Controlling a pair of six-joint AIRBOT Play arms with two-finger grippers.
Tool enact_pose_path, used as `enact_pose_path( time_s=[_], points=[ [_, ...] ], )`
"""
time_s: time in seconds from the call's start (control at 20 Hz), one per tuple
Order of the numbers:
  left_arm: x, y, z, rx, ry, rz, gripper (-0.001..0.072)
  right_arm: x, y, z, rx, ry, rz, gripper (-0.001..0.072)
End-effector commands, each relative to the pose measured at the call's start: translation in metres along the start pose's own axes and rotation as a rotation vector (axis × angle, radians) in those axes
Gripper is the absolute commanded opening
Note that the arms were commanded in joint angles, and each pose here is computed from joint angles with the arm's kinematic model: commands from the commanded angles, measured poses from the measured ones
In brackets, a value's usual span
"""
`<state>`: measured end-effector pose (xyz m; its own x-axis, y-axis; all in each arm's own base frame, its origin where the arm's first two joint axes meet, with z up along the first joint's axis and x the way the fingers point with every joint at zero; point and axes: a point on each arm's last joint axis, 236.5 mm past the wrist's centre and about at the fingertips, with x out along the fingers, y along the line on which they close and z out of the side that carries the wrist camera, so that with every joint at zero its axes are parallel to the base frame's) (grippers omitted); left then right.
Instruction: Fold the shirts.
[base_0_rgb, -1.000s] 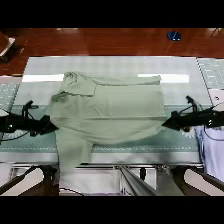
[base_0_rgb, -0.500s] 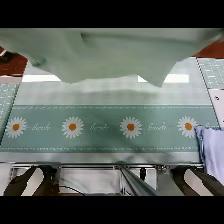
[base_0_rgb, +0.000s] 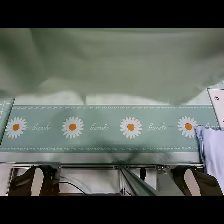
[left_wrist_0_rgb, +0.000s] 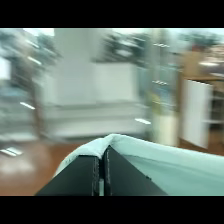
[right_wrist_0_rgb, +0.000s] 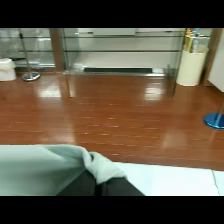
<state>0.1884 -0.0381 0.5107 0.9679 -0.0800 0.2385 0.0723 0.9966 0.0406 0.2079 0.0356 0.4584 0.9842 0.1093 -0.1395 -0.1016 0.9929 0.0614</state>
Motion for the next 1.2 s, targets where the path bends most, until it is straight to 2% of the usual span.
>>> enact_pose_path(
  time_s=[0.0, 0.2, 0.4, 0.6, 0.75, 0.85, 1.15],
  points=[
    [-0.044, 0.012, 0.001, 0.123, 0.021, 0.147, 0.0022, -0.031, -0.005, -0.018, 0.014, 0.040, -0.086, 0.0019],
    [-0.025, 0.021, -0.047, -0.002, 0.135, 0.121, 0.0022, -0.005, -0.017, -0.053, 0.066, 0.152, -0.082, 0.0019],
    [0.019, 0.042, -0.175, -0.178, 0.436, 0.095, 0.0022, 0.049, -0.032, -0.132, 0.160, 0.359, -0.027, 0.0019],
    [0.071, 0.045, -0.300, -0.415, 0.670, 0.020, 0.0022, 0.117, -0.024, -0.200, 0.296, 0.489, 0.154, 0.0019],
    [0.120, 0.037, -0.371, -0.456, 0.770, -0.013, 0.0022, 0.182, -0.059, -0.238, 0.397, 0.534, 0.125, 0.0019],
    [0.155, 0.022, -0.418, -0.467, 0.810, -0.029, 0.0022, 0.228, -0.065, -0.267, 0.473, 0.566, 0.176, 0.0019],
    [0.236, -0.003, -0.519, -0.468, 0.847, -0.011, 0.0022, 0.355, -0.093, -0.391, 0.624, 0.751, 0.118, 0.0019]
  ],
)
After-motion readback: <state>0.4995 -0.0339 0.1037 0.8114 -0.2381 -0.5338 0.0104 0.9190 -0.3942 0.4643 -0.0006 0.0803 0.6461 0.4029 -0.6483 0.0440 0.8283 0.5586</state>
